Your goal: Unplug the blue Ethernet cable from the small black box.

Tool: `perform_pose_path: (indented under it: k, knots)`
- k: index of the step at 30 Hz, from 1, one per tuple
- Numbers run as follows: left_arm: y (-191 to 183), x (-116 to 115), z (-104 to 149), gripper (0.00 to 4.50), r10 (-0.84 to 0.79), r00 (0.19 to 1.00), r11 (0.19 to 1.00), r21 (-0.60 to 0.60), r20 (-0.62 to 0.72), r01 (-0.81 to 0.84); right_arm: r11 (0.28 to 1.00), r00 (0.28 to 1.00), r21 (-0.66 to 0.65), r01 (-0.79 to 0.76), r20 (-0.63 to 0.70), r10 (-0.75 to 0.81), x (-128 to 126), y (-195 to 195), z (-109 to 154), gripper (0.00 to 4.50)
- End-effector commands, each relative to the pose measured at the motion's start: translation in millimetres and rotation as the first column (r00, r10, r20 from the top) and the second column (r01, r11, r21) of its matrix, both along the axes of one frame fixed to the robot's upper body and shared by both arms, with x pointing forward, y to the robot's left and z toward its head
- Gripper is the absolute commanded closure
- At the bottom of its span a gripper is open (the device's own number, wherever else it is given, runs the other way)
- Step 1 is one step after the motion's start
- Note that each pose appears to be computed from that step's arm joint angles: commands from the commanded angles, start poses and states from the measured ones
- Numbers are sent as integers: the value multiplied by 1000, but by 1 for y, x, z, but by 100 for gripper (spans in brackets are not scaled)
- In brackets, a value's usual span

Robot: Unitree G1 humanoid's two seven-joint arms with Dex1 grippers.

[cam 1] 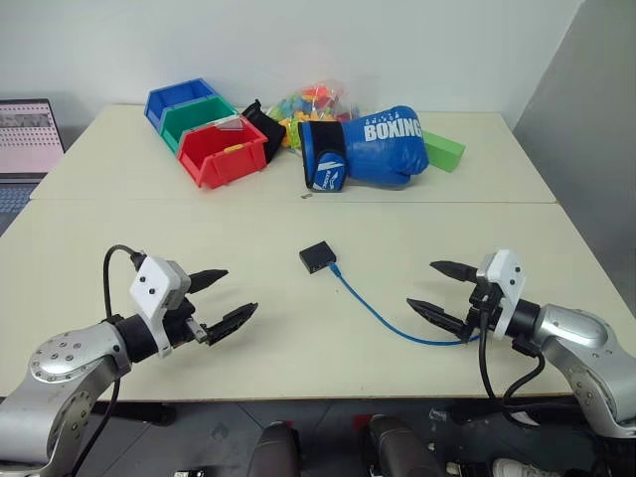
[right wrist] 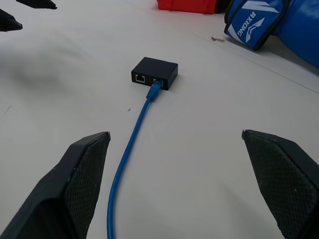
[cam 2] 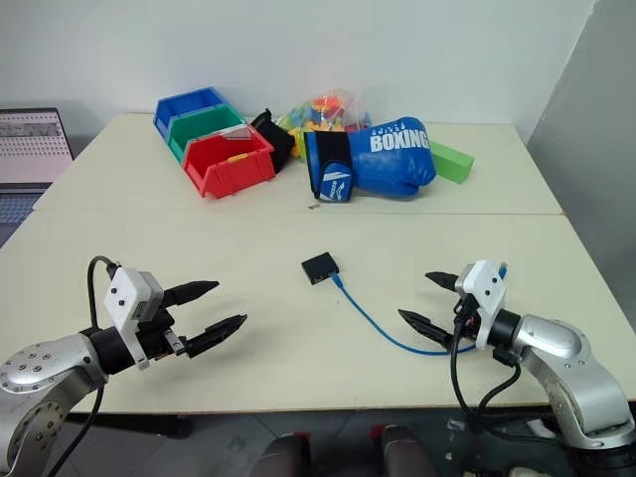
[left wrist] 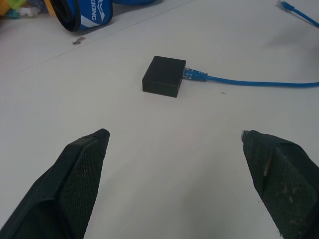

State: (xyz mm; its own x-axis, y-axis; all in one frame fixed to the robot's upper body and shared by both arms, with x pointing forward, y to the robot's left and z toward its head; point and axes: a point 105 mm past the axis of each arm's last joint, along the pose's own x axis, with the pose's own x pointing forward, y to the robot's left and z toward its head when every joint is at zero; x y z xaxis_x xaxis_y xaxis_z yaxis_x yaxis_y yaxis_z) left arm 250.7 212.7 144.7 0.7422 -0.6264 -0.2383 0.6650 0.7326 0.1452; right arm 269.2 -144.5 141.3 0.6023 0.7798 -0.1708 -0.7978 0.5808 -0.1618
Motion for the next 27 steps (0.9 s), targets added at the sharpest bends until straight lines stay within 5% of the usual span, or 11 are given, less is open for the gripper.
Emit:
perform_pose_path:
  k: [1,27]
  knots:
    - [-7,-3,11,0,-31,998,1000,-4,59,31,1000,999,-4,-8,49,8,2,-2,11,1]
    - [-15,-3,12,0,-84,994,996,19,66,82,999,1000,43,-9,22,8,2,23,0,1]
